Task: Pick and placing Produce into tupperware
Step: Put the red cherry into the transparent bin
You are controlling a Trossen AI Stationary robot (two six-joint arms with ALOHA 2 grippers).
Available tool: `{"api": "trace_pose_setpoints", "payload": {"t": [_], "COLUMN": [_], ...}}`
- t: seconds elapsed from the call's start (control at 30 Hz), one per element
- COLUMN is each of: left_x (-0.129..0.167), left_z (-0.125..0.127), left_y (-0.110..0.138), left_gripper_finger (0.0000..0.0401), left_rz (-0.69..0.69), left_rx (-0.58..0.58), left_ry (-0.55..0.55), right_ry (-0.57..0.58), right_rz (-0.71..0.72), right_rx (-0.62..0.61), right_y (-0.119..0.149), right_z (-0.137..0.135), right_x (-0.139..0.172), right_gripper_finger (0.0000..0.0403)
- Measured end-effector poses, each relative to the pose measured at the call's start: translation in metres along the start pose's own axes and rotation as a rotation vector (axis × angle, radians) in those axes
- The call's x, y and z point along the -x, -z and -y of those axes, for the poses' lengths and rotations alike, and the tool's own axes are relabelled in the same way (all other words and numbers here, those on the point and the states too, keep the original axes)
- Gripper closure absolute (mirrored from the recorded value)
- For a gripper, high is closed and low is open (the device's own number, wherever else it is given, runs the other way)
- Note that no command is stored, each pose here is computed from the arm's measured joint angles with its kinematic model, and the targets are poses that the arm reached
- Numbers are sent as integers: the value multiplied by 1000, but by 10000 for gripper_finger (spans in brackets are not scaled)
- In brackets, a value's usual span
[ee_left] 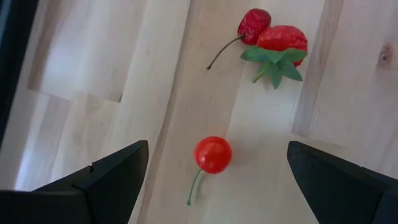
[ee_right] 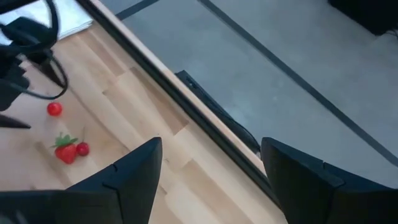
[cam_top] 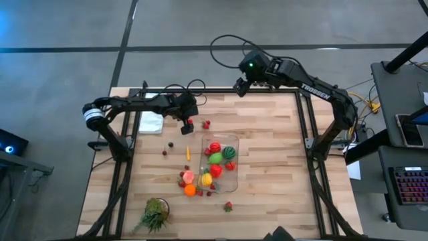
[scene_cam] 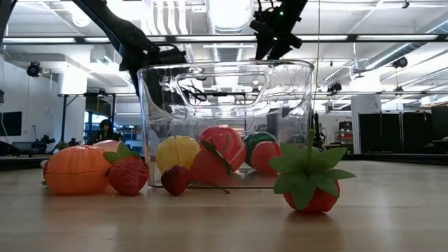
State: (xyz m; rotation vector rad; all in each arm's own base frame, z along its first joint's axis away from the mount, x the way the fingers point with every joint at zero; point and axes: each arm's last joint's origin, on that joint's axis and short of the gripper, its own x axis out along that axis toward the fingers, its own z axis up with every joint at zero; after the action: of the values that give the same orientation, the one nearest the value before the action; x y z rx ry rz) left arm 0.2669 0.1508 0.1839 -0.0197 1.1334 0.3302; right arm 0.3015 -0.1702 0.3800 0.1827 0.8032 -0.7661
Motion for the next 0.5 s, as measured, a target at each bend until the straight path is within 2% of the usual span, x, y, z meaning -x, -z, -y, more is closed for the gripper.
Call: {"api": "trace_pose_setpoints", "payload": {"t": [0.17, 0.3, 0.5], "left_x": [-12, -21, -22], "left_z": [1, 2, 1], "left_y": [1, 3, 2], "left_gripper_finger": [33, 33, 33], "left_rz": [-19, -51, -38], "left_rx": [-1, -1, 3], "left_ry": [23, 29, 10], "right_ry": [10, -29, -29], "right_rz": [21, 18, -20], "right_rx": [-11, -21, -21], "right_y": [-1, 2, 10], "right_z": [7, 11, 13], "right_x": [-8, -15, -26], "right_gripper_finger": [136, 140, 140]}}
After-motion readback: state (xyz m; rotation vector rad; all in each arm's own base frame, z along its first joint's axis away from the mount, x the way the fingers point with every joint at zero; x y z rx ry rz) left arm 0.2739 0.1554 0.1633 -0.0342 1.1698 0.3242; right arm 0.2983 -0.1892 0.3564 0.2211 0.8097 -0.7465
